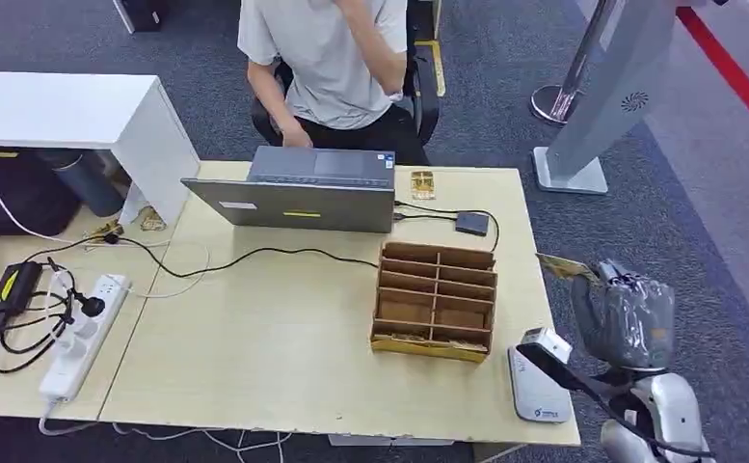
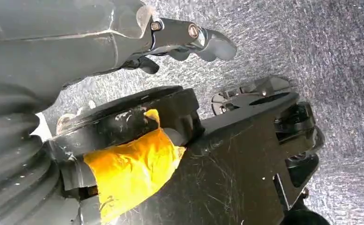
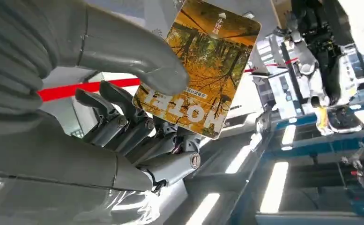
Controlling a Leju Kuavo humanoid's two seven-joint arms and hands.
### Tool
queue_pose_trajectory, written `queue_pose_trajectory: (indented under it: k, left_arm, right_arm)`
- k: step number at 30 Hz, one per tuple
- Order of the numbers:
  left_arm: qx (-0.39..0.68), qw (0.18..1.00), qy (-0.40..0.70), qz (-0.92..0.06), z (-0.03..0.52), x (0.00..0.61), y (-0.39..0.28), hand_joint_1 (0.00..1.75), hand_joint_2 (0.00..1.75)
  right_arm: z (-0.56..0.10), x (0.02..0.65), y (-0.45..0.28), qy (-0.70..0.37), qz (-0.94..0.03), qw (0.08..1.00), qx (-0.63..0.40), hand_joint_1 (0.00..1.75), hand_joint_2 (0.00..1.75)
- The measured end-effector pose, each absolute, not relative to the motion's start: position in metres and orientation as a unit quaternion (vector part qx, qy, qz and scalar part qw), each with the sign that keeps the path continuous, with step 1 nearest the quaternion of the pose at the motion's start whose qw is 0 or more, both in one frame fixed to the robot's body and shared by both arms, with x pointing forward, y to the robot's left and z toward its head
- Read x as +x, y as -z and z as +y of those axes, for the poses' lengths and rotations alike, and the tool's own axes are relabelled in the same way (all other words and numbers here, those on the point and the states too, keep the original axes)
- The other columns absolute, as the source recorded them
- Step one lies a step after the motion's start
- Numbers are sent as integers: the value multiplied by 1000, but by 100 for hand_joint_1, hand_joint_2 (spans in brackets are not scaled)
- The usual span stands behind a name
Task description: Pass the card to the sensor for recognition and then transmit it.
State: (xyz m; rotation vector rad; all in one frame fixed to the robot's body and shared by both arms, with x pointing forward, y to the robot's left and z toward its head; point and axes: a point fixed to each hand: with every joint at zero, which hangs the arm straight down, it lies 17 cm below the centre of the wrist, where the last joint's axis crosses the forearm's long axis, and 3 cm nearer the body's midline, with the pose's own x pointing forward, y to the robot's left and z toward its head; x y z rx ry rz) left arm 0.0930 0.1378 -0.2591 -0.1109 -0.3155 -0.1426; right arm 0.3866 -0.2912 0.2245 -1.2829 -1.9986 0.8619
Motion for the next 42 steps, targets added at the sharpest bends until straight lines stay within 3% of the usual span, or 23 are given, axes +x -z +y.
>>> queue_pose_trajectory:
  k: [5,18,31,42]
  left_arm:
    - [-53,985,57,-152,139,91,260,0,175]
    - [-56,986,53,-147,136,90,259,0,175]
    - [-58,987,52,-141,136,88,260,0,175]
    - [-56,987,60,-138,137,89,260,0,175]
  right_arm:
    - [-288,344,-221,-332,-756,287,-486,175,175]
    - [-280,315,-198,-382,-721,277,-507,175,175]
    - [-272,306,-133,-438,-665,314,-517,175,175]
    - [-309,309,-67,-468,-603,377,-525,175,175]
